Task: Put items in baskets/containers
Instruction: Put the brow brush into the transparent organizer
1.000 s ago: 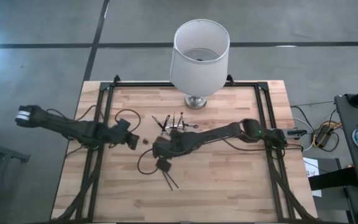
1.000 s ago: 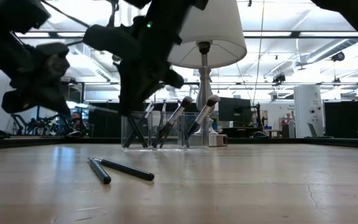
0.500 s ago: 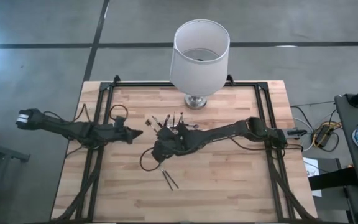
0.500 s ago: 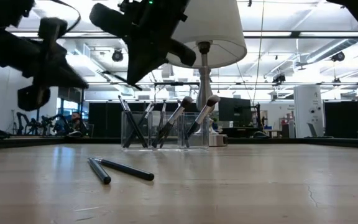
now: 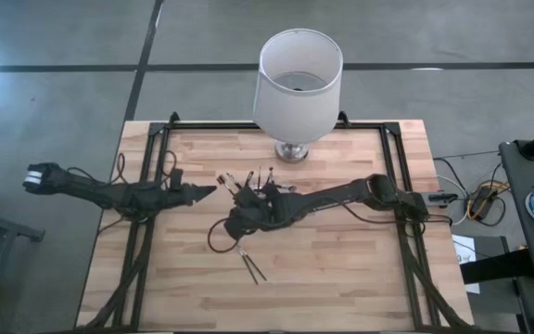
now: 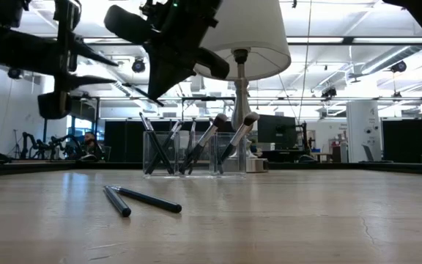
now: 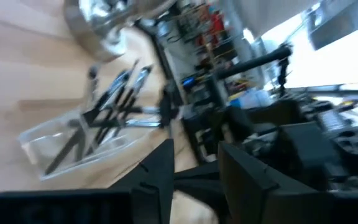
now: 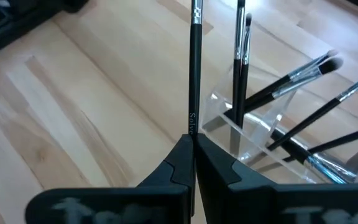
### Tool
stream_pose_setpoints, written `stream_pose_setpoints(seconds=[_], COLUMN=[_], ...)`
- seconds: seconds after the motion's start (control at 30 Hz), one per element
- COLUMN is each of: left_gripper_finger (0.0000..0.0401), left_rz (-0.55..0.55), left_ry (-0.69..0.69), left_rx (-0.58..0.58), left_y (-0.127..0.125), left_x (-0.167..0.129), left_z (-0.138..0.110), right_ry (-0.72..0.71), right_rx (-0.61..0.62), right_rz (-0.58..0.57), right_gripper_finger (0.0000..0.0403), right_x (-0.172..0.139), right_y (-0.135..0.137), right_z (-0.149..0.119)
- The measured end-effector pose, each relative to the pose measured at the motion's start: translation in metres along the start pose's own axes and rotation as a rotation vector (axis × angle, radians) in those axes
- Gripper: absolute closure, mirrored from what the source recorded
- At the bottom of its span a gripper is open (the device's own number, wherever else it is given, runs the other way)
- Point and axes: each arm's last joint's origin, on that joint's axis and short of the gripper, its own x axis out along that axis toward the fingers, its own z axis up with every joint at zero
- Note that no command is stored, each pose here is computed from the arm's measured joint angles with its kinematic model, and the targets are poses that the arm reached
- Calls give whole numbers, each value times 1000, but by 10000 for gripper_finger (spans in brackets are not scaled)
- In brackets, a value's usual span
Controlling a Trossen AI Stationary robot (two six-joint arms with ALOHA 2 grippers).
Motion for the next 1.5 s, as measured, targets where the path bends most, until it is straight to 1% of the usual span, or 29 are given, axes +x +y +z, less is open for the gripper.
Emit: stream_pose_setpoints(seconds=[0.07, 0.27, 0.5, 0.67, 0.8, 0.87, 0.97, 1.13, 1.2, 1.33, 1.5], left_gripper_finger=[284, 284, 284, 284, 284, 284, 284, 284, 284, 284, 284], left_rz=[-23, 28, 24, 23, 5, -5, 18, 42, 24, -11, -18], left_ry=[-15, 3, 2, 1, -6, -21, -28, -43, -65, -82, -38], left_rx=[-8, -44, -13, -19, -47, -39, -24, -42, -53, -34, -33], left_y=[0, 11, 10, 10, 8, 7, 9, 12, 10, 7, 7], left_x=[1, 4, 6, 6, 6, 7, 9, 14, 16, 20, 23], left_z=[0, -6, -6, -6, -6, -5, -5, -6, -5, -5, -8], right_ry=[-9, -19, -16, -16, -20, -25, -28, -32, -31, -29, -30], right_rx=[15, 46, 53, 55, 80, 86, 89, 93, 93, 93, 94], right_rz=[6, 9, 11, 11, 15, 21, 25, 30, 31, 33, 35], right_gripper_finger=[394, 394, 394, 394, 394, 394, 394, 394, 394, 394, 394], right_x=[1, 4, 4, 4, 4, 4, 4, 4, 4, 4, 3], right_y=[0, -2, -2, -2, -2, -1, -1, 0, 0, 0, 0], right_z=[2, 7, 7, 7, 7, 7, 8, 8, 8, 8, 9])
